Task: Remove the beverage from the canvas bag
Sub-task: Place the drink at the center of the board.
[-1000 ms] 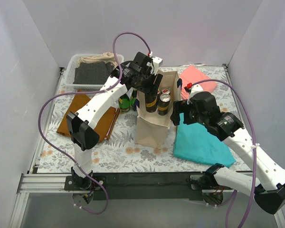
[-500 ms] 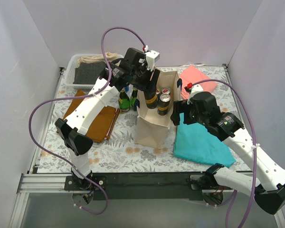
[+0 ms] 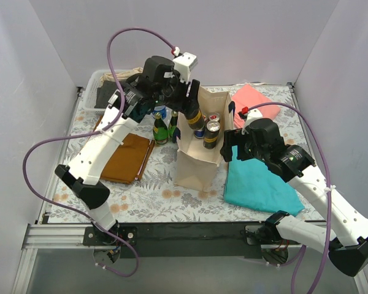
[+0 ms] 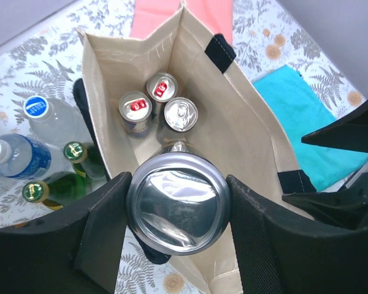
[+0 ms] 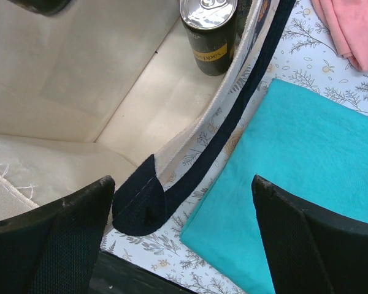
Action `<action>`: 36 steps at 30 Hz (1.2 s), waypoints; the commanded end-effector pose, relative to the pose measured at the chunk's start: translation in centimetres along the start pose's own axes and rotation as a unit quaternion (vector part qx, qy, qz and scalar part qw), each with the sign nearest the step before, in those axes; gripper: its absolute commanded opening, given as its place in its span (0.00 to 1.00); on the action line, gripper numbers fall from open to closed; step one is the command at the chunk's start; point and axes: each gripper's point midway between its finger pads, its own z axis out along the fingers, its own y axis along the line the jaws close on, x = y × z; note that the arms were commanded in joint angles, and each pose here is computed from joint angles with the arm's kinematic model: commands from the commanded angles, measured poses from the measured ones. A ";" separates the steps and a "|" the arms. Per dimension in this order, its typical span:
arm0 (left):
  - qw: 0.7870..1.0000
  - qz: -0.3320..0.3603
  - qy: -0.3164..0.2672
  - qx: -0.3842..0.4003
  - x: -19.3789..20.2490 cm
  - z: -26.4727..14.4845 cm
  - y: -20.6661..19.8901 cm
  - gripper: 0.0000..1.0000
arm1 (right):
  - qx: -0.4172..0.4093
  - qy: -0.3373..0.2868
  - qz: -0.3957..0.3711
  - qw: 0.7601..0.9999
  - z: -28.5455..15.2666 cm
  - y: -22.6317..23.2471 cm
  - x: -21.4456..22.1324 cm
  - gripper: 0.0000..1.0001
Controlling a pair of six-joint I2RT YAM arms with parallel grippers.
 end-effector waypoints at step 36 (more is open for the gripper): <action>0.919 -0.095 -0.226 -0.308 -4.9 -13.3 9.8 0.00 | -0.025 -0.023 0.001 0.999 0.2 1.3 -2.3 0.96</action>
